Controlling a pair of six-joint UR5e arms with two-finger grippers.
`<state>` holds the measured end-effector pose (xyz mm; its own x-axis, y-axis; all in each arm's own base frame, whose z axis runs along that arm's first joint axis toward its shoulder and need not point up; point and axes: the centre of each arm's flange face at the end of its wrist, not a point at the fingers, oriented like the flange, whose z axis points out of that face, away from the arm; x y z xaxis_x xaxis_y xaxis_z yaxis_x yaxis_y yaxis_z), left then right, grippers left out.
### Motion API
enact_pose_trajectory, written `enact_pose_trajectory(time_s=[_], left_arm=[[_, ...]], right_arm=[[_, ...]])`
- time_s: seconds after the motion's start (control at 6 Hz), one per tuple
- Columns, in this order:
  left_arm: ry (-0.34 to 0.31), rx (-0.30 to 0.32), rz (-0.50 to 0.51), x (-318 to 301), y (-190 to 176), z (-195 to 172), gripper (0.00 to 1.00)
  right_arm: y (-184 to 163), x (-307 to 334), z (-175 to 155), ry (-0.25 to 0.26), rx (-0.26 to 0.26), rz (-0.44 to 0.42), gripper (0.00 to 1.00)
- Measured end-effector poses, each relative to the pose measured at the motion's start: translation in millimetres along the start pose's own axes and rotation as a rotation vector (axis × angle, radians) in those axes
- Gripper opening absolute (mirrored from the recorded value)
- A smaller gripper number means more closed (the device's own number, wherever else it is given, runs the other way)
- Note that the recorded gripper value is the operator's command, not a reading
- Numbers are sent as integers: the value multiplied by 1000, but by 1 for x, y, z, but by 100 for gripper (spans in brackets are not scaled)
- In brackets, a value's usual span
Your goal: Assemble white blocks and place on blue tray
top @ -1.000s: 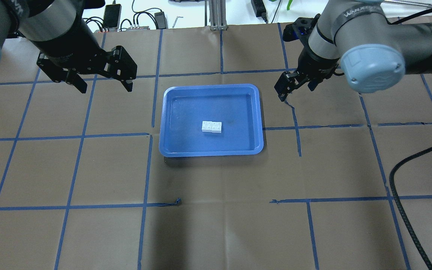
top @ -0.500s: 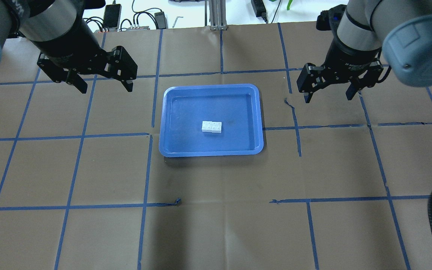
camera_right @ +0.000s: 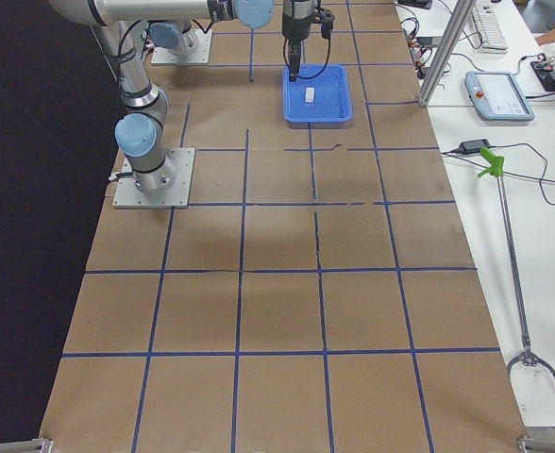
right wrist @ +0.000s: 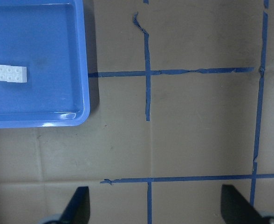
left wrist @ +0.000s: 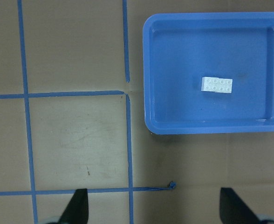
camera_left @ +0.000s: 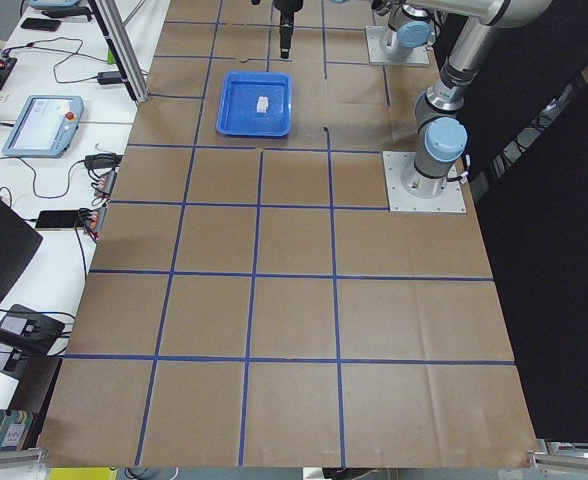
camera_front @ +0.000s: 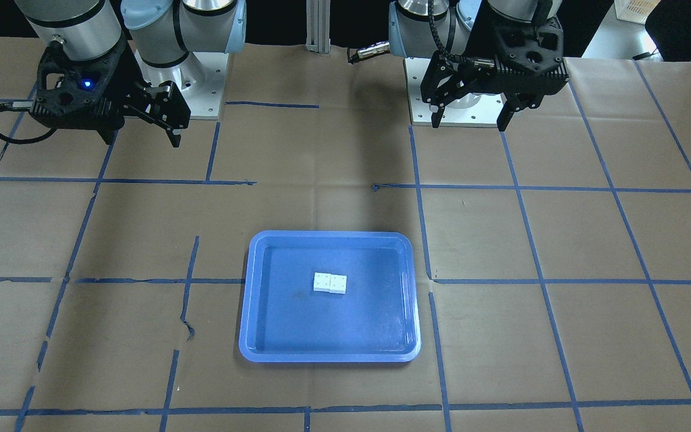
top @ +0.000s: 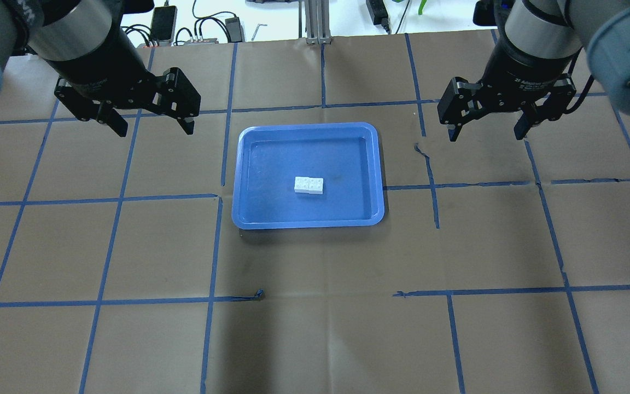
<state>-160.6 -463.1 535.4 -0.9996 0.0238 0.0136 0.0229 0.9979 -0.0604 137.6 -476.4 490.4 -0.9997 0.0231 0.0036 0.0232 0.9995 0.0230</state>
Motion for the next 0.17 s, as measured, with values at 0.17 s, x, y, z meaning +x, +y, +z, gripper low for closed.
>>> enact_pose_trajectory(time_s=[0.17], left_arm=[[0,1,0,0,0,0,99]], right_arm=[[0,0,0,0,0,0,100]])
